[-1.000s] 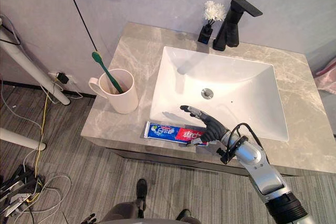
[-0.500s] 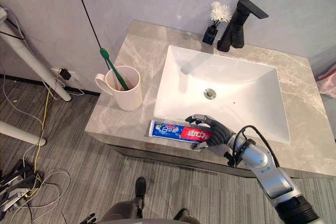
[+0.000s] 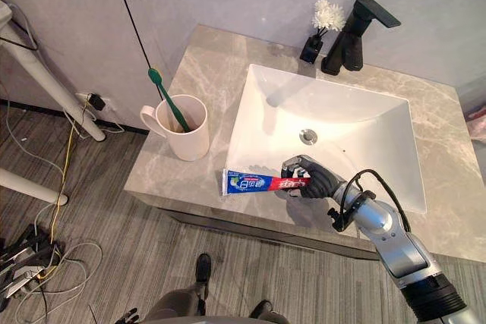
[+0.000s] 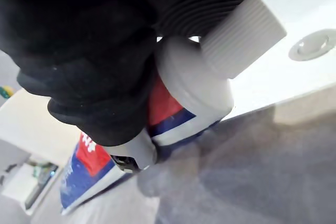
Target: Organize washtable
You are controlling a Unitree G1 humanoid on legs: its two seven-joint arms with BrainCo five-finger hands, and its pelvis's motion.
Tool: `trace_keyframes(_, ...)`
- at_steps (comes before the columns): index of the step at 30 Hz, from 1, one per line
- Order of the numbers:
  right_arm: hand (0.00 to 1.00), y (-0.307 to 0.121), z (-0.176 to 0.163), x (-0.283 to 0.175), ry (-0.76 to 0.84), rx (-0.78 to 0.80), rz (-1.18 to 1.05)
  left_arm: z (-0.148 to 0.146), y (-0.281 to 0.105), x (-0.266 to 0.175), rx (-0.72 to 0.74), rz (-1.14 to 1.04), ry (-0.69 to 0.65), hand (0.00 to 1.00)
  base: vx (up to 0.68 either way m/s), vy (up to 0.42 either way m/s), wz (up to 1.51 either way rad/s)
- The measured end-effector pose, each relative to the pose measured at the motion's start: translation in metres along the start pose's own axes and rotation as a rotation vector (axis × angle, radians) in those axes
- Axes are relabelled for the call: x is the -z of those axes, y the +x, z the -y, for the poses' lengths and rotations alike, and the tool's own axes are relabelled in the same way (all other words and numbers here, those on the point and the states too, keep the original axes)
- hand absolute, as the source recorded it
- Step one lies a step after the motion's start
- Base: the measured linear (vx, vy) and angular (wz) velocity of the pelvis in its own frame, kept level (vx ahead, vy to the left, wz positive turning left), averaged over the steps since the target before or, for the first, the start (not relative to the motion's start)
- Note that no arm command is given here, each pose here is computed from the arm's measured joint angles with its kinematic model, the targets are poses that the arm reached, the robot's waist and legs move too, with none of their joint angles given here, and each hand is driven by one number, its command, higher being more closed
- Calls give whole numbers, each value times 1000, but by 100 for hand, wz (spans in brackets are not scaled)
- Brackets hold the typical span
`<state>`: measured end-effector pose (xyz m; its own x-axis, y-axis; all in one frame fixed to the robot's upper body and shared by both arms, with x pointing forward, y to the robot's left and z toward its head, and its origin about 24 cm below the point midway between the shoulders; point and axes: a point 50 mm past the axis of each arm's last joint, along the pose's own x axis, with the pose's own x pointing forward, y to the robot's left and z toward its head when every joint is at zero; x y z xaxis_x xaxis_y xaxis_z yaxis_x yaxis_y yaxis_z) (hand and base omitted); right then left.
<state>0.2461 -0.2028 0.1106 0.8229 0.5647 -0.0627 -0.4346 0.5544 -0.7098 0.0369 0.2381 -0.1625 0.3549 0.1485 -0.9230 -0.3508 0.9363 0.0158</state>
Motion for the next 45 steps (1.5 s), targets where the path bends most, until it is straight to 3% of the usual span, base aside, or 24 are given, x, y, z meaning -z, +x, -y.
trace_keyframes(5, 100, -2, 7, 3, -9, 31, -18, 0, 0, -5, -32, 34, -13, 0, -19, 16, -1)
trace_keyframes(7, 100, -8, 20, 7, -16, 106, -41, 1, -4, -19, -69, 151, -173, 0, -16, 34, 5)
trace_keyframes(10, 100, -28, 59, 10, -11, 371, -67, -4, -25, -64, -155, 478, -543, 0, -7, 14, 14)
trace_keyframes(12, 100, -44, 84, 3, 16, 602, -19, -40, -61, -105, -302, 766, -699, 0, 5, 2, 4)
trace_keyframes(14, 100, -56, 100, -9, 38, 785, 62, -75, -117, -142, -451, 1091, -740, 0, 36, -25, -2)
trace_keyframes(17, 100, -55, 106, -24, 69, 903, 165, -78, -175, -181, -463, 1416, -686, 0, 26, -33, 0)
trace_keyframes(20, 100, -38, 98, -34, 151, 924, 254, -49, -201, -210, -304, 1575, -614, 0, -29, -25, -1)
trace_keyframes(21, 100, -19, 86, -41, 219, 871, 308, -15, -213, -227, -100, 1643, -544, 0, -77, -45, -7)
trace_keyframes(24, 100, 9, 63, -58, 289, 744, 385, 38, -235, -243, 328, 1714, -459, 0, -61, -32, -6)
trace_keyframes(27, 100, 33, 44, -79, 348, 643, 473, 74, -260, -250, 661, 1752, -405, 0, -39, -36, -2)
trace_keyframes(30, 100, 47, 34, -96, 410, 603, 544, 101, -269, -251, 903, 1705, -391, 0, 0, 0, 0)
trace_keyframes(37, 100, 66, 5, -117, 491, 477, 613, 150, -260, -241, 1186, 1452, -327, 0, 0, 0, 0)
trace_keyframes(45, 100, 71, -15, -123, 526, 384, 619, 169, -254, -231, 1277, 1324, -256, 0, -2, -6, -2)
